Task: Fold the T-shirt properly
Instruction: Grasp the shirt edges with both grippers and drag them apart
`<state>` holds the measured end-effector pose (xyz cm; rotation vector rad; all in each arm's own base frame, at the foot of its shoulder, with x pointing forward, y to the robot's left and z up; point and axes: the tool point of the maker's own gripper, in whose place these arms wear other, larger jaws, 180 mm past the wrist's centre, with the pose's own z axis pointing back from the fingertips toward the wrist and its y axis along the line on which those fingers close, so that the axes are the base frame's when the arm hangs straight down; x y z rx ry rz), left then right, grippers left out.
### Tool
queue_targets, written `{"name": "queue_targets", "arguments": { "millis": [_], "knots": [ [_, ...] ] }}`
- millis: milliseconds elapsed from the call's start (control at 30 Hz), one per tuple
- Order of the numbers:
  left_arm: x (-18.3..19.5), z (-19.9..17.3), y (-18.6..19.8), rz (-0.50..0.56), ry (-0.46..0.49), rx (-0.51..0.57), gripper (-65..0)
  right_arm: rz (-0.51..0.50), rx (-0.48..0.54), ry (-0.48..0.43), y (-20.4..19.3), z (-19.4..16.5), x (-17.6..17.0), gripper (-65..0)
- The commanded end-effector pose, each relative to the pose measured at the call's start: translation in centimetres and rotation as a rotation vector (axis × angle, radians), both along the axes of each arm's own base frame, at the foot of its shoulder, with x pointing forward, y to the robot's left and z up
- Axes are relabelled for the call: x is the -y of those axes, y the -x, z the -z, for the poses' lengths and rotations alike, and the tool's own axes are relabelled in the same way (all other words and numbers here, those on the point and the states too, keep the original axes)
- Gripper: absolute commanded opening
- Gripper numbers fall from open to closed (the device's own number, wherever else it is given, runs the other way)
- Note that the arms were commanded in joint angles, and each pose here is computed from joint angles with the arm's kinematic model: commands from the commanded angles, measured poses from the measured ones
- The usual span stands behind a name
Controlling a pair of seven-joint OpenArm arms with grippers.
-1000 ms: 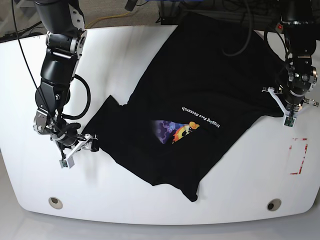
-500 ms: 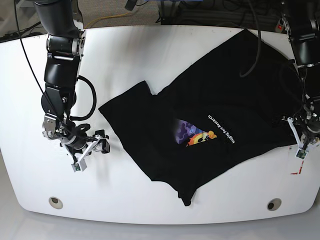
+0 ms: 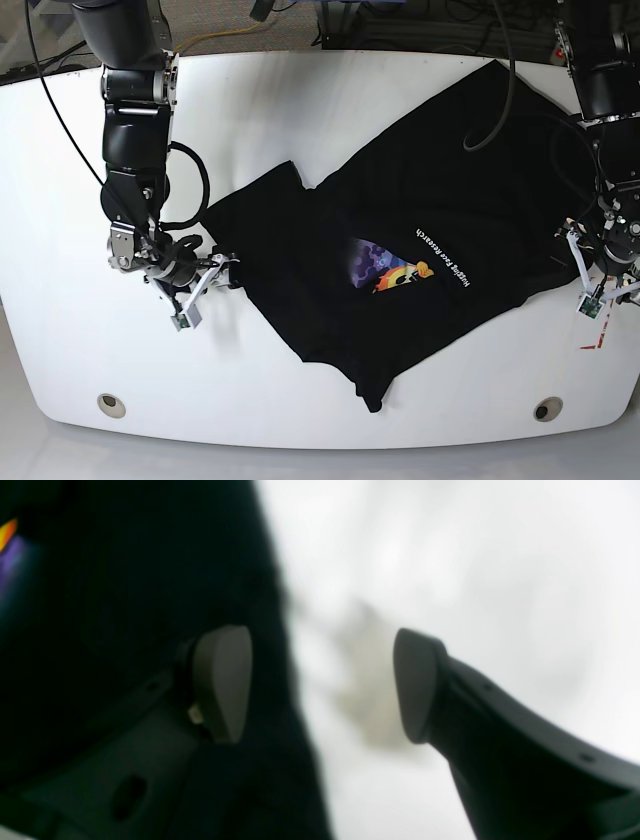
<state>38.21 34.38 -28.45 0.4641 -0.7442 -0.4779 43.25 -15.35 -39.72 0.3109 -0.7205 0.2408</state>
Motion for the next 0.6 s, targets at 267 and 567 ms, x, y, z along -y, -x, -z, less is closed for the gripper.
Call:
{"name": "queue_targets", "arguments": {
  "millis": [267,567],
  "knots": [
    [-4.5,-6.0,0.1,-0.069,0.014,0.229,-4.2,0.0,0.048,-0.045,-0.8,-0.6,-1.2,-21.9],
    [-6.5,-8.2,1.6,-0.067,0.014,0.272,-4.4,-0.022,0.01,-0.078,0.0,1.3,-3.3,-21.9]
  ]
}}
